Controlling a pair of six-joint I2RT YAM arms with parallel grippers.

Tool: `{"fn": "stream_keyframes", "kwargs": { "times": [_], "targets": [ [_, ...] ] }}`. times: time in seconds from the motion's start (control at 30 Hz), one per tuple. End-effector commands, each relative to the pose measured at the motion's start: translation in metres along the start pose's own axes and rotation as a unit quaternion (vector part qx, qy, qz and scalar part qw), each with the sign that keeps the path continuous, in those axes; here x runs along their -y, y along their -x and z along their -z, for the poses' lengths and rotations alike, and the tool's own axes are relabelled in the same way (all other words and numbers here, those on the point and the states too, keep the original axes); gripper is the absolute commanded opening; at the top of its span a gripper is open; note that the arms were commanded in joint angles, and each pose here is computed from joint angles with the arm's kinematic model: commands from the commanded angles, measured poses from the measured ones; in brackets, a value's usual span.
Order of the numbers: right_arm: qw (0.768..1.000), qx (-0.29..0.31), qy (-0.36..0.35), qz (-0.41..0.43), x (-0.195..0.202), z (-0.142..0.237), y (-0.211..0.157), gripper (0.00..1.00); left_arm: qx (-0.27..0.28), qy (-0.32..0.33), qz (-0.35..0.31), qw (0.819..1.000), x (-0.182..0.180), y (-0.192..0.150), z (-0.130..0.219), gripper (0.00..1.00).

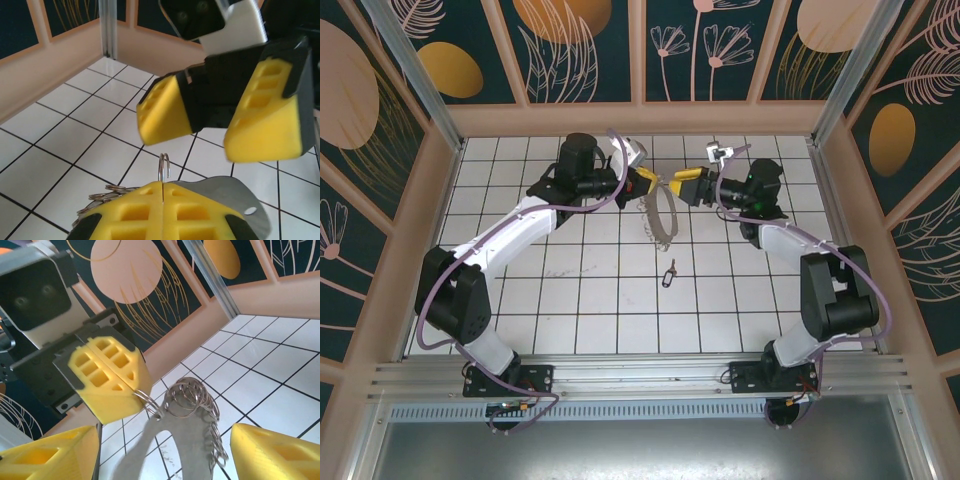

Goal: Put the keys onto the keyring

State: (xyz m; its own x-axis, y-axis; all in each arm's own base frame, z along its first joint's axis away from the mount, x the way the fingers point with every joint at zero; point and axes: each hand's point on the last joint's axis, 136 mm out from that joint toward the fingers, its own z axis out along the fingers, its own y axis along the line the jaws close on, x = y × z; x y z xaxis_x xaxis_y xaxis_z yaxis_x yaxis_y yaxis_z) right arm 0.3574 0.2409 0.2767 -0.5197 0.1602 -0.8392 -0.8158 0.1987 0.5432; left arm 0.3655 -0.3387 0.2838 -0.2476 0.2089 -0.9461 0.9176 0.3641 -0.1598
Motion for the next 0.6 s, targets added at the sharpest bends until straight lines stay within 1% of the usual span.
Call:
{"fn": "stream_keyframes", "kwargs": {
  "times": [0.0,0.2,0.3,0.57],
  "targets": [
    [0.998,-0.003,0.034,0.048,-0.014,-0.008,0.01,0.7,0.031,-0.023,-0.018,0.999,0.008,0.023,0.0,0.0],
    [0.997,-0.009,0.052,0.055,-0.02,-0.015,0.007,0.68,0.032,-0.031,-0.014,0.999,0.01,0.023,0.0,0.0],
    [0.997,-0.014,0.06,0.055,-0.021,-0.02,0.005,0.64,0.032,-0.035,-0.014,0.999,0.012,0.024,0.0,0.0],
    [0.996,-0.014,0.065,0.06,-0.023,-0.022,0.01,0.59,0.026,-0.04,-0.011,0.999,0.011,0.02,-0.003,0.0]
  ]
}}
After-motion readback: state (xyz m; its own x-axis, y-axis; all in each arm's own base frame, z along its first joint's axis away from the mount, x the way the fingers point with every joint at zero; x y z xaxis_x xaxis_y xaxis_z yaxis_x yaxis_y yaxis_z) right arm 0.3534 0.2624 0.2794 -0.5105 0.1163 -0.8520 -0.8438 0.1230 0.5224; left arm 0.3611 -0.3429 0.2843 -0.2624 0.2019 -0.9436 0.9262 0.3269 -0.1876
